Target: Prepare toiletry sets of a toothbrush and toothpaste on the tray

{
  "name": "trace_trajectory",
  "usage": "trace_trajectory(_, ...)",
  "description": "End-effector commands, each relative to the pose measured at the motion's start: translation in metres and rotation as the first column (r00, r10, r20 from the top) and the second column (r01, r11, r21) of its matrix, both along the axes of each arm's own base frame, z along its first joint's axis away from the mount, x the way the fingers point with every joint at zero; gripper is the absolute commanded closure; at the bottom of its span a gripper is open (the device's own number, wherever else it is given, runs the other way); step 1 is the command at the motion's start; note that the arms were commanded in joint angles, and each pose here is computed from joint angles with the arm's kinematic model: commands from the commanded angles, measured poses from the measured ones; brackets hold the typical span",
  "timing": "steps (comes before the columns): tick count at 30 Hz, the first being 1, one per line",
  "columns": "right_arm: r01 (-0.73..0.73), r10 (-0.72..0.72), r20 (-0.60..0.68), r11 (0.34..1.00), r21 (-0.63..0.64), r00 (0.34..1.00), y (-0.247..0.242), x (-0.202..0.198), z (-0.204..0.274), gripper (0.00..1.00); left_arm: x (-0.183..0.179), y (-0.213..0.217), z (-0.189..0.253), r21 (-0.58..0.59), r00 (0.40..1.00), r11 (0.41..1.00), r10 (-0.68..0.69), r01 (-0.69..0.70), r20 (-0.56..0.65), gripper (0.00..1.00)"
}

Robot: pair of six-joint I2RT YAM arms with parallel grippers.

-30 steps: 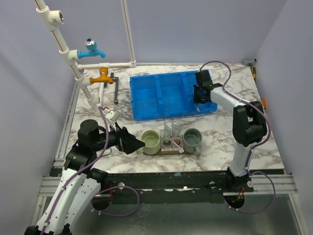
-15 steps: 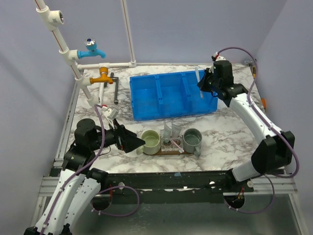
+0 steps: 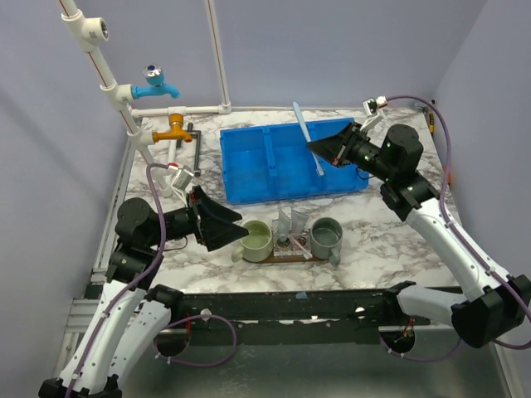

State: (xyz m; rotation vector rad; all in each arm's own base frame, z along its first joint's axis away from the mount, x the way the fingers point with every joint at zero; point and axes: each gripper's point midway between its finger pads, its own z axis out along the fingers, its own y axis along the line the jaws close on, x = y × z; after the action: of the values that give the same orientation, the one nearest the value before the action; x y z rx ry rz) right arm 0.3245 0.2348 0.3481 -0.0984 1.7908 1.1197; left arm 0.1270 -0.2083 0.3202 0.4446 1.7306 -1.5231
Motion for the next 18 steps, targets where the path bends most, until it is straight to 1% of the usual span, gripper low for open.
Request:
trace_trajectory(1, -0.214, 0.184, 0.135, 0.941, 0.261, 0.974, 0.028, -0.051, 0.063, 1.0, -0.015, -0.004, 0.037, -0.113, 0.993, 0.988, -0.098, 0.106, 0.071, 0.01)
trace_trajectory(2, -0.244, 0.202, 0.164, 0.923, 0.297, 0.965, 0.031, -0.06, 0.073, 1.0, -0.017, -0.005, 0.043, -0.131, 0.99, 0.984, -0.106, 0.117, 0.089, 0.01)
trace_trajectory(5, -0.314, 0.252, 0.199, 0.856, 0.41, 0.947, 0.04, -0.082, 0.09, 1.0, -0.021, -0.005, 0.054, -0.187, 0.985, 0.971, -0.128, 0.147, 0.113, 0.01)
trace_trajectory(8, -0.387, 0.298, 0.252, 0.772, 0.503, 0.921, 0.051, -0.104, 0.107, 1.0, -0.027, -0.004, 0.063, -0.252, 0.98, 0.95, -0.155, 0.183, 0.128, 0.01)
trace_trajectory(12, -0.462, 0.35, 0.302, 0.672, 0.578, 0.887, 0.069, -0.129, 0.123, 1.0, -0.032, -0.003, 0.072, -0.309, 0.971, 0.926, -0.175, 0.218, 0.162, 0.01)
trace_trajectory(15, -0.5, 0.368, 0.34, 0.598, 0.627, 0.866, 0.072, -0.141, 0.133, 1.0, -0.037, -0.002, 0.081, -0.348, 0.966, 0.907, -0.18, 0.236, 0.186, 0.01)
trace_trajectory(18, -0.528, 0.394, 0.358, 0.543, 0.653, 0.847, 0.077, -0.146, 0.138, 1.0, -0.041, -0.001, 0.092, -0.373, 0.959, 0.892, -0.185, 0.256, 0.215, 0.01)
